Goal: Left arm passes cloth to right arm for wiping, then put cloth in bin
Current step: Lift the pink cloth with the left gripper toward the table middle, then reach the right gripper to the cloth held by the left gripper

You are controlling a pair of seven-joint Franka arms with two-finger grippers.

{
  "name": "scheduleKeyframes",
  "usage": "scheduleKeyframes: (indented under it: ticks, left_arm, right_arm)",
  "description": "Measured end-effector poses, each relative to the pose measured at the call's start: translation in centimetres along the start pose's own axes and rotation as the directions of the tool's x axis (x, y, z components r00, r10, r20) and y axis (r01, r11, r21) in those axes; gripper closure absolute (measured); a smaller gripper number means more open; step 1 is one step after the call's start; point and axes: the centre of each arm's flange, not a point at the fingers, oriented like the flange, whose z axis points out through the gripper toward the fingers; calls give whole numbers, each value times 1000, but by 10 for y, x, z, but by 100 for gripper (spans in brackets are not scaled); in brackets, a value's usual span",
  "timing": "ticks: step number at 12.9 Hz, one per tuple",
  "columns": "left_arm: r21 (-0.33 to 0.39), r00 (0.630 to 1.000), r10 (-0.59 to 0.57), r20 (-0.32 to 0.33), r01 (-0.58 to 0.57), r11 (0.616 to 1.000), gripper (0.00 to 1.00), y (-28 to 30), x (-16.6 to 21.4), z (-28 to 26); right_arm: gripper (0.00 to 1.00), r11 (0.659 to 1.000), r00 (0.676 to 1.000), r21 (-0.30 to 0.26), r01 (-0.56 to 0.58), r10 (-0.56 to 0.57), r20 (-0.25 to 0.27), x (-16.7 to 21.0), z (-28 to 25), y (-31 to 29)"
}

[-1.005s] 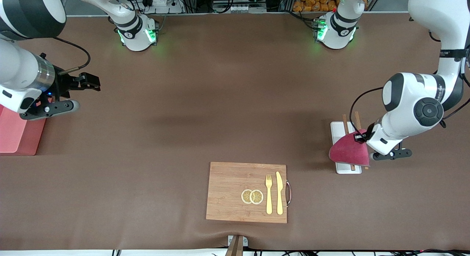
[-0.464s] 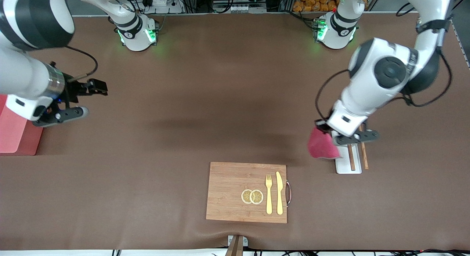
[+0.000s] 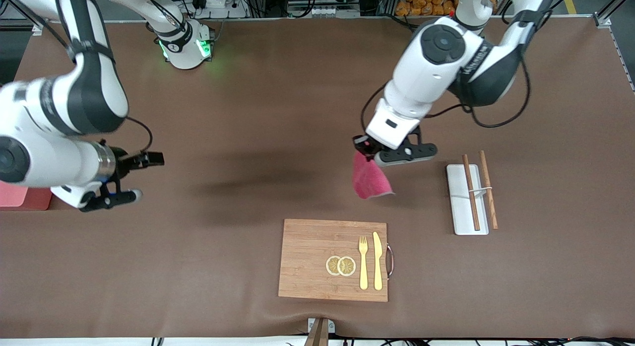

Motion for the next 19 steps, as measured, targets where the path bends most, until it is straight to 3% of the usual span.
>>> scheduleKeyframes:
  ticks: [1,3,6,9,11,12,13,15,17,19]
  left_arm:
    - [-47,998,-60,0,60,997,96,17,-13,6]
    - [-146,975,-220,27,222,964,96,54,-38,18]
    - [-258,898,-421,125,439,860,96,100,-59,31]
    - [-326,812,-551,190,582,745,96,113,-55,48]
    - [-346,773,-608,182,629,696,96,118,-53,61]
    - [-351,759,-627,174,643,681,96,123,-55,67]
    - [-354,748,-642,169,653,669,96,129,-59,71]
    - [-357,734,-657,171,668,653,96,138,-64,78]
    - [-358,728,-663,173,674,646,96,139,-62,80]
    - [-360,725,-667,173,677,642,96,139,-60,78]
  right_arm:
    - [0,999,999,6,-45,45,7,11,17,10]
    - [0,990,989,17,-143,143,-31,38,48,25]
    - [0,975,976,56,-213,215,-26,59,82,36]
    - [0,929,936,195,-316,338,-95,72,70,22]
    - [0,882,907,283,-377,414,-79,76,60,-1]
    - [0,821,872,354,-448,489,-30,77,56,-19]
    - [0,738,824,422,-527,565,43,77,51,-34]
    - [0,541,707,504,-673,671,223,78,44,-58]
    - [0,411,606,494,-766,719,340,74,30,-77]
    - [0,345,542,459,-819,729,418,58,6,-88]
